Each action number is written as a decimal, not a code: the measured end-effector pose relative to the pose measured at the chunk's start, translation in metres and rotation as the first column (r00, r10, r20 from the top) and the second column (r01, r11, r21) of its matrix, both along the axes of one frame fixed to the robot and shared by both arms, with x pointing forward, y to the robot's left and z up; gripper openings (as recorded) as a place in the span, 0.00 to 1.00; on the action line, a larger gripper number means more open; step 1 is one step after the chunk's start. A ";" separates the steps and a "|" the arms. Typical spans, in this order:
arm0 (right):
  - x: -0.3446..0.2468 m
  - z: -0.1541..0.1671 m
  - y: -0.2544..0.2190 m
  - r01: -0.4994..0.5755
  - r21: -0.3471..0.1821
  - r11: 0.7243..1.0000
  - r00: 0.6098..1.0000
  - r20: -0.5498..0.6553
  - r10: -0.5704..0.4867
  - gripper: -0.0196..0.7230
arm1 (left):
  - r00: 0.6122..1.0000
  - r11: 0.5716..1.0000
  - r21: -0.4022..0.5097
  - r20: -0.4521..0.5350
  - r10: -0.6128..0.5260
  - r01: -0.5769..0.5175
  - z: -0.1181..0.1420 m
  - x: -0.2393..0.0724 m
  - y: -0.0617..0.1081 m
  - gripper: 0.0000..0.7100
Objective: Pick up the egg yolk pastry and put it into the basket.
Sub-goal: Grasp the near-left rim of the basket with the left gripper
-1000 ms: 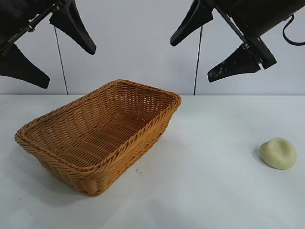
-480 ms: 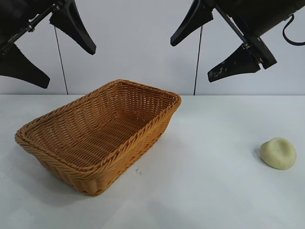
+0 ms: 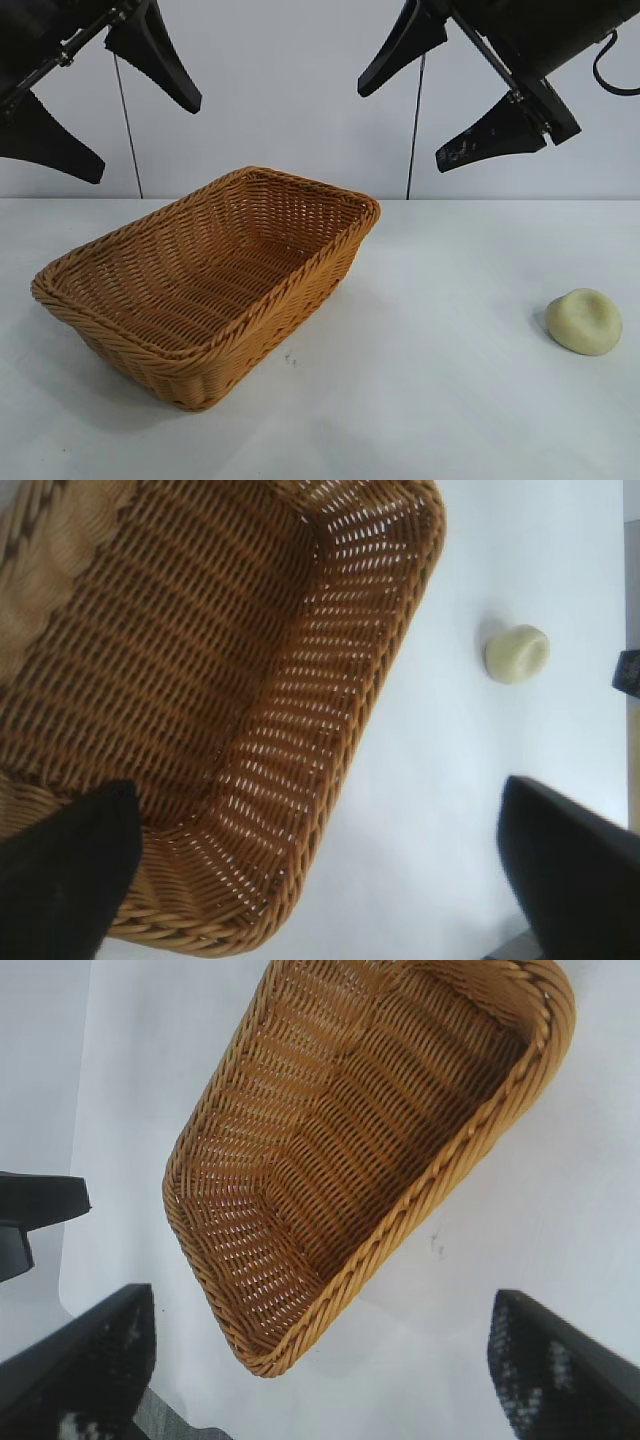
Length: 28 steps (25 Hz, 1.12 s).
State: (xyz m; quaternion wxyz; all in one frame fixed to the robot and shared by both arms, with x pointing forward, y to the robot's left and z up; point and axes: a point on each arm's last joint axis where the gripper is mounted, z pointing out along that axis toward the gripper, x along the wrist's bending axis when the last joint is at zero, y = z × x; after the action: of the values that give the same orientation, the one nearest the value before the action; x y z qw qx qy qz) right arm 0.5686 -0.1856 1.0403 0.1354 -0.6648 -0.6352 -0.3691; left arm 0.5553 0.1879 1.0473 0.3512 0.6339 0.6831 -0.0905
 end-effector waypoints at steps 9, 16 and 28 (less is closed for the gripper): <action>0.000 0.000 0.000 0.001 0.000 1.000 1.000 0.001 -0.001 0.89 | 0.999 0.998 0.059 0.036 0.019 -0.021 0.031 -0.022 0.019 0.98; 0.000 0.000 0.000 0.003 -0.001 1.000 1.000 0.002 -0.003 0.89 | 0.986 0.986 0.023 -0.024 0.163 -0.163 0.035 -0.071 0.031 0.98; 0.000 0.000 0.000 0.005 -0.003 1.000 1.000 0.003 -0.005 0.89 | 0.856 0.877 -0.034 -0.236 0.460 -0.480 -0.004 -0.086 0.039 0.98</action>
State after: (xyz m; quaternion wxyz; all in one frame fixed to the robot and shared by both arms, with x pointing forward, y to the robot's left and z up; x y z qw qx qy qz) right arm 0.5691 -0.1860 1.0402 0.1326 -0.6662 -0.6341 -0.3695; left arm 0.4690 0.2265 1.0431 0.3132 0.4170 0.8470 -0.1029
